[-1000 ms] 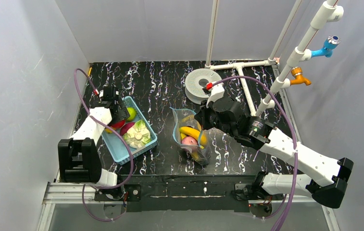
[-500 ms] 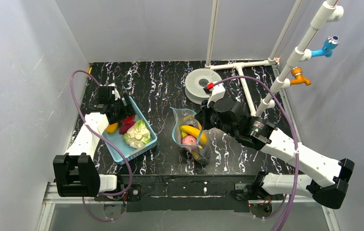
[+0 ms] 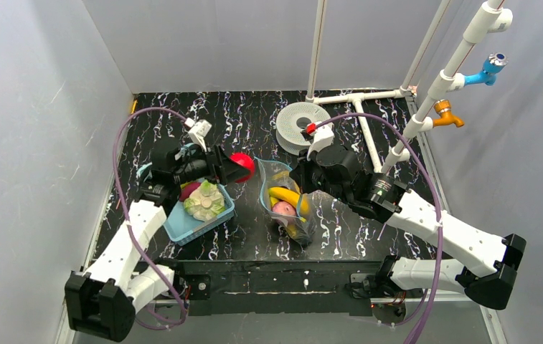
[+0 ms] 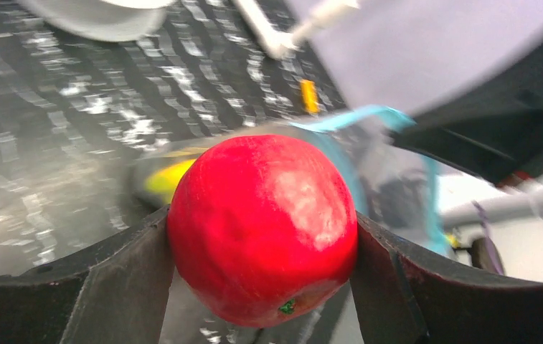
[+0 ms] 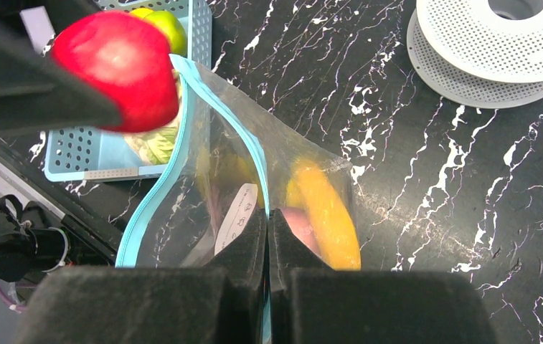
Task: Place the food in the zip-top bag and seal the zipper
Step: Pick up the fake fruit from the bin, then place the fake fruit in the zipper food storage bag.
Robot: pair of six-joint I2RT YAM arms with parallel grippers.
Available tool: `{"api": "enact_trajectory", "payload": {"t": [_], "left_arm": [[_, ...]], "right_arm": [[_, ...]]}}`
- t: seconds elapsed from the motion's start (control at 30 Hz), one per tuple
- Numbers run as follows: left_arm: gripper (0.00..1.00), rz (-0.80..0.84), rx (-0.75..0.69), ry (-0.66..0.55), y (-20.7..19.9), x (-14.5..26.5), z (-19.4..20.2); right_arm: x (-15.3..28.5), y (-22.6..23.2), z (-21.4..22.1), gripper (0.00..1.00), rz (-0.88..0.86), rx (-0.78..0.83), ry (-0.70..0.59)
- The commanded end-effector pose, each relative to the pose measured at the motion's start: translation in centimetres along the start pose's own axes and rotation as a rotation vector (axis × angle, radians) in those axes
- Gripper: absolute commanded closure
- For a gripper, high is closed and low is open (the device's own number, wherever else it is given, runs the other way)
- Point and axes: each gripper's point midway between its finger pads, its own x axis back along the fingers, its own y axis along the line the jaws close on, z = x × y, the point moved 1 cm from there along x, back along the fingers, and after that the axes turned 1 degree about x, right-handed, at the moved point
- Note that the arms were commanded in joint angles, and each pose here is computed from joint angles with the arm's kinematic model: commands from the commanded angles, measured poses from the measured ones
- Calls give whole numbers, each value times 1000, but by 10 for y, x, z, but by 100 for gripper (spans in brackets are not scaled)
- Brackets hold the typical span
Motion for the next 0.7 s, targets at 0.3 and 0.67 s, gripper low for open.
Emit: {"api": "enact_trajectory", "payload": {"t": [0.3, 0.67], "left_arm": [[36, 461, -15, 36, -156, 27, 15], [43, -206, -126, 164, -98, -7, 39]], "right_arm": [[3, 8, -18, 99, -27, -10, -64], [11, 9, -25, 99, -39, -25, -85]]}}
